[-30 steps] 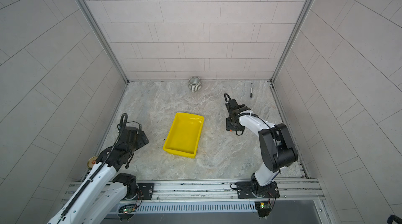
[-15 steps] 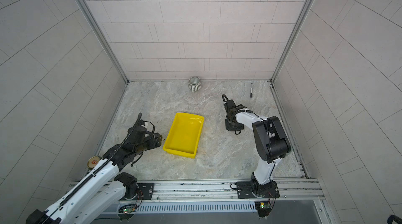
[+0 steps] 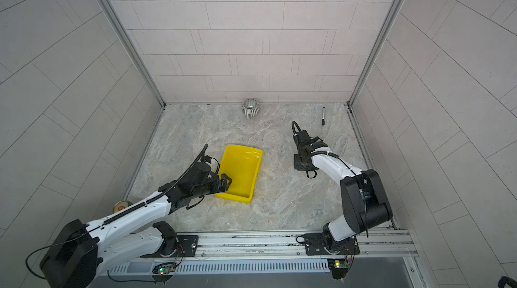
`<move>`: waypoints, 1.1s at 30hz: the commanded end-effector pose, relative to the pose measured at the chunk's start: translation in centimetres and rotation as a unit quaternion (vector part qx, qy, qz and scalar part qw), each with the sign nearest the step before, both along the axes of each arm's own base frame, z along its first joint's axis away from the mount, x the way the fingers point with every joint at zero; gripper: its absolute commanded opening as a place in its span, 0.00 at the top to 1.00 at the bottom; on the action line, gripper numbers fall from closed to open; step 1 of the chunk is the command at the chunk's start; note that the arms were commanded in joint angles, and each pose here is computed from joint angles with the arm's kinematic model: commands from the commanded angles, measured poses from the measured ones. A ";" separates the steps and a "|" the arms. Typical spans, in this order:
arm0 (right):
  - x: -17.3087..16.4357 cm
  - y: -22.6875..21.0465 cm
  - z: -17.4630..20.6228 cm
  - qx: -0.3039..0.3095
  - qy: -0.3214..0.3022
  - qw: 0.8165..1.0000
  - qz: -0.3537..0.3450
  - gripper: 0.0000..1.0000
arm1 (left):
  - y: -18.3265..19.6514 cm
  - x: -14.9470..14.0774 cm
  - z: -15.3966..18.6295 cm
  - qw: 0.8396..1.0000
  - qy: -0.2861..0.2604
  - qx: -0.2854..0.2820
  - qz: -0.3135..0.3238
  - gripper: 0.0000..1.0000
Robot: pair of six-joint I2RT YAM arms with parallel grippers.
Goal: Put the screwdriver in the bin
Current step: Rotate the bin at the center of the table, then place the screwdriver into the bin.
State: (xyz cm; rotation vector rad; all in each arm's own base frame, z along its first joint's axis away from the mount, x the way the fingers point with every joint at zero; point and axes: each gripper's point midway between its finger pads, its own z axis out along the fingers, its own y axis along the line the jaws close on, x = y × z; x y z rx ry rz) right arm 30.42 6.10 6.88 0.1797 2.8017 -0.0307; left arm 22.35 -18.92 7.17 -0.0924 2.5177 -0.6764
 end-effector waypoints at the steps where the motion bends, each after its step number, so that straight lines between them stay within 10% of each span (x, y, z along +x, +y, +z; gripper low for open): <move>1: -1.3 0.5 1.1 0.021 -0.005 1.000 -0.011 0.86 | -2.3 0.7 1.3 0.999 -0.019 -0.038 0.010 0.10; 8: -2.4 3.5 3.8 0.046 -0.045 0.998 0.013 0.86 | -3.7 0.8 1.9 0.998 -0.013 -0.054 0.004 0.10; 17: -3.2 12.0 6.7 0.123 -0.102 0.986 0.047 0.88 | 5.7 1.2 6.4 0.979 -0.115 0.146 0.079 0.00; 23: -4.3 18.4 8.2 0.189 -0.146 0.970 0.039 0.89 | 13.0 0.8 7.3 0.931 -0.169 0.278 0.168 0.00; 33: -5.0 26.7 8.0 0.281 -0.153 0.947 0.008 0.90 | 14.1 0.3 4.9 0.944 -0.142 0.232 0.189 0.00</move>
